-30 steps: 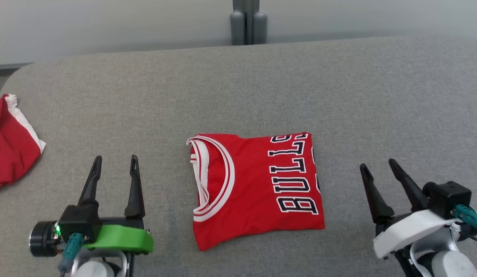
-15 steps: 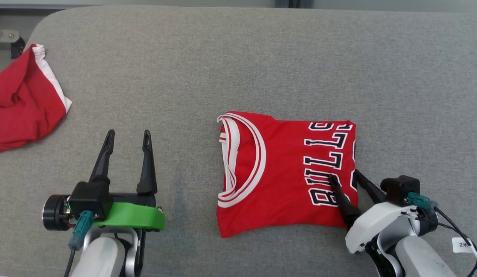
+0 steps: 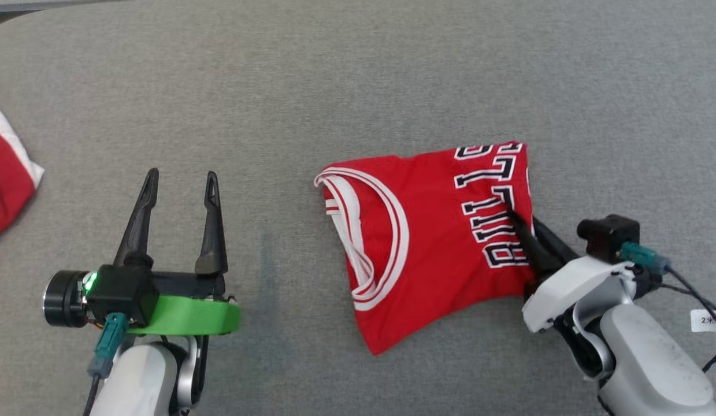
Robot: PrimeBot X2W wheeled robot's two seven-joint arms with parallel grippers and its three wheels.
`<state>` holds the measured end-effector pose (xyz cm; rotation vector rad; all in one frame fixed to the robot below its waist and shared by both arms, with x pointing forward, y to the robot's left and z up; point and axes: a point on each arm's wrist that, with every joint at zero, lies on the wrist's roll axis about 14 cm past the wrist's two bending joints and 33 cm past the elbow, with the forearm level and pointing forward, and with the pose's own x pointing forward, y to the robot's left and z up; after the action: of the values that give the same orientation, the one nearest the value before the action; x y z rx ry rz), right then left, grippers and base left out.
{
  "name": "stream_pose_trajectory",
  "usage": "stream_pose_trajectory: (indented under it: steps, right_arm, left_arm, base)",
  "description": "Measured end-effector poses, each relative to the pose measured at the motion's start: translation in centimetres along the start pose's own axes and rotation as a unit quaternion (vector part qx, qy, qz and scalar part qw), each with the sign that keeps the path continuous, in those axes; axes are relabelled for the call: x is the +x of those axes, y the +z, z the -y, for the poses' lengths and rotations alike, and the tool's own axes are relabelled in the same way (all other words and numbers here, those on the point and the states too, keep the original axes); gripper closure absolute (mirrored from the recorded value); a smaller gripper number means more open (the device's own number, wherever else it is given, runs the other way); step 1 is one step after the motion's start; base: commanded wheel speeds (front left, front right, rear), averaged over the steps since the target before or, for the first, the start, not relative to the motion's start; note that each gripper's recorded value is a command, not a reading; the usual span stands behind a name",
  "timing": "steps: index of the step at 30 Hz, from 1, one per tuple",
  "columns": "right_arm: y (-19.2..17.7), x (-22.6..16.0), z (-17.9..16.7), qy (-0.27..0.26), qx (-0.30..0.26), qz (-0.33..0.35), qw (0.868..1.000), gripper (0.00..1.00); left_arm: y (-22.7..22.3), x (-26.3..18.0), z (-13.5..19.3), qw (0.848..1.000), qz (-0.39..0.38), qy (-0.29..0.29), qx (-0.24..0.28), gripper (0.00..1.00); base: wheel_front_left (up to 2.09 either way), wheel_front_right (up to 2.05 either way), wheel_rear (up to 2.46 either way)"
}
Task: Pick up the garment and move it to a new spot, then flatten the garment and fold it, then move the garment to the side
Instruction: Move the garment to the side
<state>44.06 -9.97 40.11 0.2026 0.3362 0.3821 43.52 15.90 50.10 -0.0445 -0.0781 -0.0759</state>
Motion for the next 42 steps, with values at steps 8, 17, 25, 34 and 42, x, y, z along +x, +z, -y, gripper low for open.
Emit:
stream_pose_trajectory:
  steps: [8,17,25,34,42]
  right_arm:
    - [6.6,-2.1,12.4,-0.138,-0.047,0.064,0.987,1.0]
    - [12.7,-4.4,25.3,-0.28,-0.103,0.094,0.95,1.0]
    - [11.7,-4.4,32.1,-0.352,-0.146,0.054,0.923,1.0]
    - [8.4,-4.4,33.5,-0.377,-0.136,0.049,0.915,0.0]
    - [7.6,-5.3,28.2,-0.337,-0.109,0.091,0.931,0.0]
  left_arm:
    - [1.2,3.9,6.2,0.993,0.047,-0.105,-0.007,0.0]
    - [-0.2,8.0,10.8,0.981,0.066,-0.181,-0.028,0.0]
    - [-5.7,9.2,11.8,0.978,0.024,-0.202,-0.049,0.0]
    - [-9.2,8.5,11.9,0.977,-0.018,-0.207,-0.051,0.0]
    - [-8.7,7.0,10.7,0.982,-0.035,-0.179,-0.043,0.0]
  base:
    - [0.0,0.0,0.0]
    - [0.0,0.0,0.0]
    - [0.0,0.0,0.0]
    - [0.0,0.0,0.0]
    - [0.0,0.0,0.0]
